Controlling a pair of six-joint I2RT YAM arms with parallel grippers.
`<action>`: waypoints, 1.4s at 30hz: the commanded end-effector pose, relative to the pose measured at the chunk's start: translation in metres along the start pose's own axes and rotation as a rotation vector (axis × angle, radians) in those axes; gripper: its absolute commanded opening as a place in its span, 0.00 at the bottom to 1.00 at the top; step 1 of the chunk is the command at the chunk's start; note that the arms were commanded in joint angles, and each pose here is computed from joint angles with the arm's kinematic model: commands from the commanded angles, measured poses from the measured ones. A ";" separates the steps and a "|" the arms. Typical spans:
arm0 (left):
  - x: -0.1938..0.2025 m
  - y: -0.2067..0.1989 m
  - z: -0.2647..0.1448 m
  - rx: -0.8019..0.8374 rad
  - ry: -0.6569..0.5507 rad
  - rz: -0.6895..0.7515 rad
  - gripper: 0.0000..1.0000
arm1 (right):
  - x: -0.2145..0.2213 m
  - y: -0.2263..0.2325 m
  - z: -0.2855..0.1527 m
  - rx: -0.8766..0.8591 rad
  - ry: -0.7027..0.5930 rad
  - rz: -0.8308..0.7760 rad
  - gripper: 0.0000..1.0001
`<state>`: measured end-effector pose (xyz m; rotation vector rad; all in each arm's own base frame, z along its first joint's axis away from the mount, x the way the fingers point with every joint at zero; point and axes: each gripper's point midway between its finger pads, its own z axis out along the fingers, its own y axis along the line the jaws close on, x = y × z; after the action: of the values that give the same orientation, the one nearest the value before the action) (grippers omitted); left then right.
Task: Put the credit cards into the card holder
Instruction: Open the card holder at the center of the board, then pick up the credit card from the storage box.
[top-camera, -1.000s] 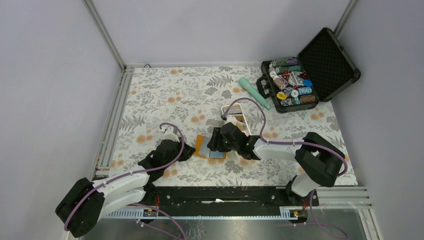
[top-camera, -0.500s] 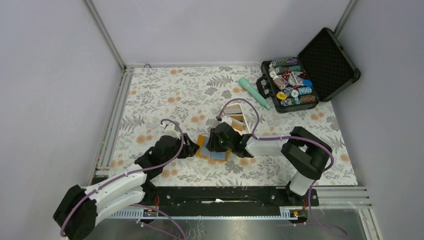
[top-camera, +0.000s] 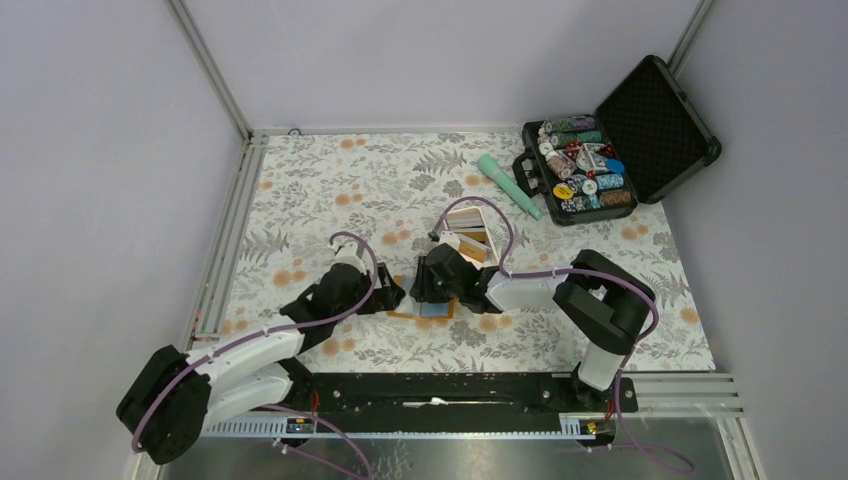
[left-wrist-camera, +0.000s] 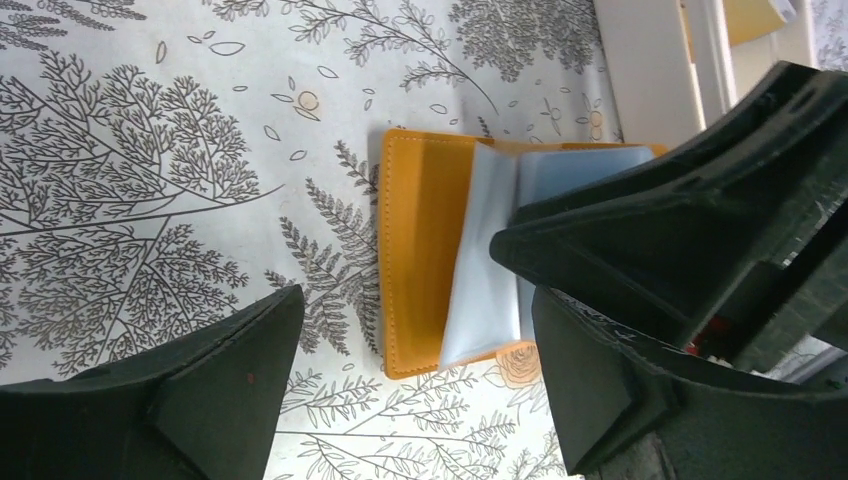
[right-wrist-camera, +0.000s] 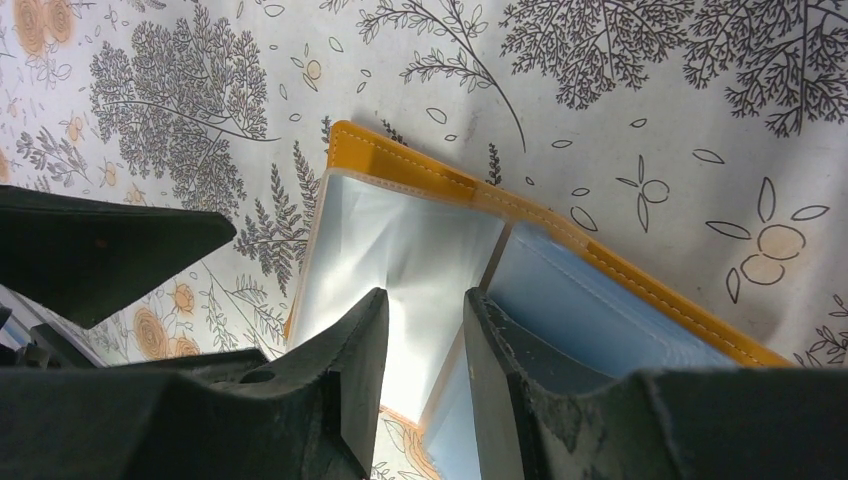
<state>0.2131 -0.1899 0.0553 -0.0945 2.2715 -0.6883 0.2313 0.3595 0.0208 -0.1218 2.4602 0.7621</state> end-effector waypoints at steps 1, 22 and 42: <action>-0.025 -0.019 0.006 0.063 -0.076 -0.058 0.84 | 0.010 -0.014 0.003 0.043 0.037 -0.014 0.41; 0.000 0.000 0.040 -0.017 0.018 -0.056 0.26 | -0.011 0.020 -0.030 -0.108 -0.020 -0.043 0.45; -0.005 -0.009 0.033 0.022 0.016 -0.042 0.22 | -0.103 -0.017 -0.118 0.056 -0.095 -0.357 0.48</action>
<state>0.2281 -0.2011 0.0212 -0.1530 2.3444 -0.6805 0.2448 0.3099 0.1494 -0.3840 2.2511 0.7339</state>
